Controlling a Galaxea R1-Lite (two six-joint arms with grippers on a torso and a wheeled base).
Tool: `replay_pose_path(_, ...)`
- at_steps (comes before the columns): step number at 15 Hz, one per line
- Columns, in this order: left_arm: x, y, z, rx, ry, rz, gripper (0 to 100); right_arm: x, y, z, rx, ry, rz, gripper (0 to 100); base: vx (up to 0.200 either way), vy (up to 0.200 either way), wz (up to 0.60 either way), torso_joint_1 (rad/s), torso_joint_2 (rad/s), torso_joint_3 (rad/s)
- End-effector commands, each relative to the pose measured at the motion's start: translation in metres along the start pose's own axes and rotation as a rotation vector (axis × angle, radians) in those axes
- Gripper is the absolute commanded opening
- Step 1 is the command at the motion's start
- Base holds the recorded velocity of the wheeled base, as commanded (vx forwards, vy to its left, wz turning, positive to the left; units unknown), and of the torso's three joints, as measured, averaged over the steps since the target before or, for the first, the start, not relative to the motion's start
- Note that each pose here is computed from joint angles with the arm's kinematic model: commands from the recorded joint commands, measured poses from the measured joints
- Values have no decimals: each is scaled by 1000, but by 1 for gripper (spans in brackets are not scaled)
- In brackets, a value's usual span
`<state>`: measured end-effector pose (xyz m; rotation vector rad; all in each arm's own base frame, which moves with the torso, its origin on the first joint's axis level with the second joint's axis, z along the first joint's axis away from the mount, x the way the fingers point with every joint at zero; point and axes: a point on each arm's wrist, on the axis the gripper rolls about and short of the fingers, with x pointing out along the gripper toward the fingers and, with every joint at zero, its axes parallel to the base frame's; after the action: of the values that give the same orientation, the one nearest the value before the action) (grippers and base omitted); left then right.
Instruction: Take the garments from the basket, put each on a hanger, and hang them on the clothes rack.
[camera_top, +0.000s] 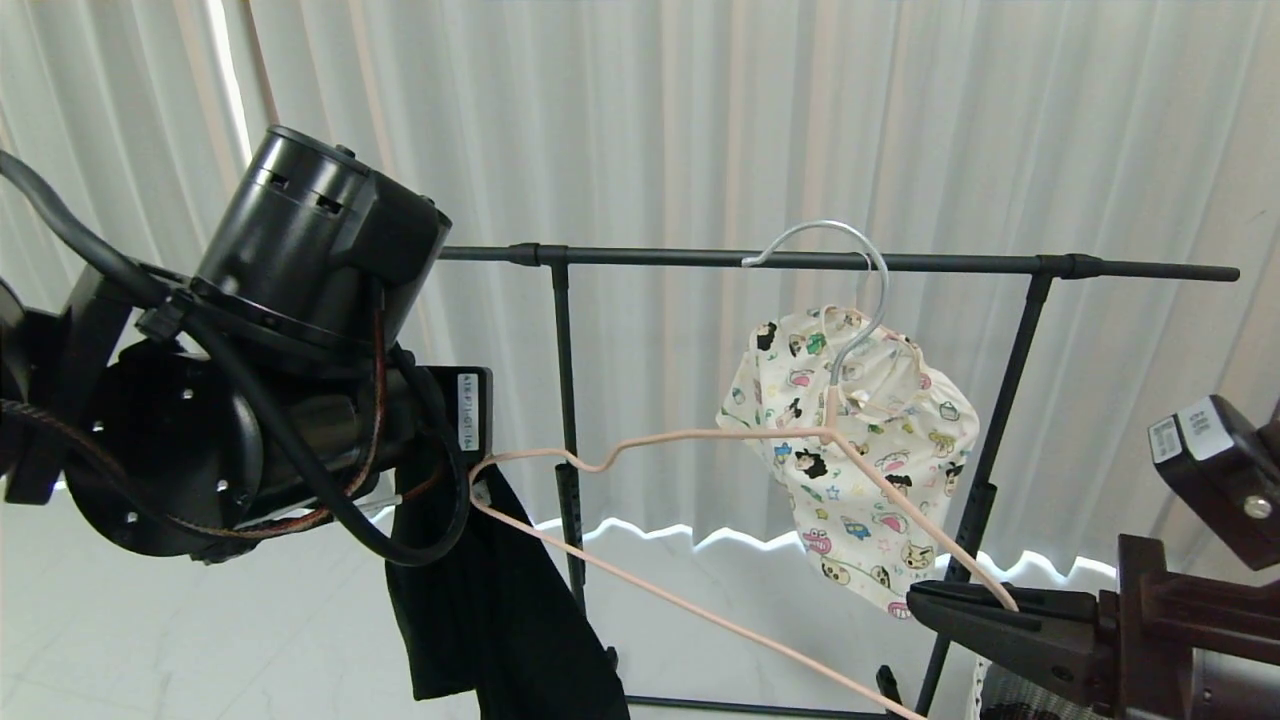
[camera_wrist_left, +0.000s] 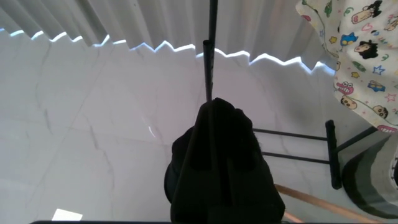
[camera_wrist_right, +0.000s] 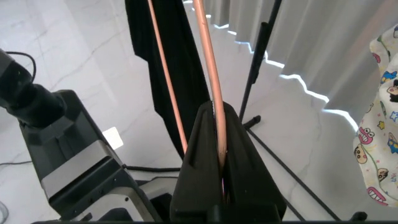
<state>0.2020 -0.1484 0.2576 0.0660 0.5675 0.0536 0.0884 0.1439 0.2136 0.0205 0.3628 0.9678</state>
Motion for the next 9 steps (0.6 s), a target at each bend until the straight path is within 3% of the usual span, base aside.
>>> replay_pose_path(1,-1,0,0,-1,-2,-3,0,3,0,0,1,5,-3,0,0,0,0,0,0,0)
replay_pose_path(4,-5,-3,1,-7,-12,-20,0,10,0,-1,-2,22,-5,0,0,0,0,0,0,0)
replay_pose_path(9,-12,-13,-1,-25,-16,-62,0,28,1,6,1,-28,6,0,0,0,0,0,0,0)
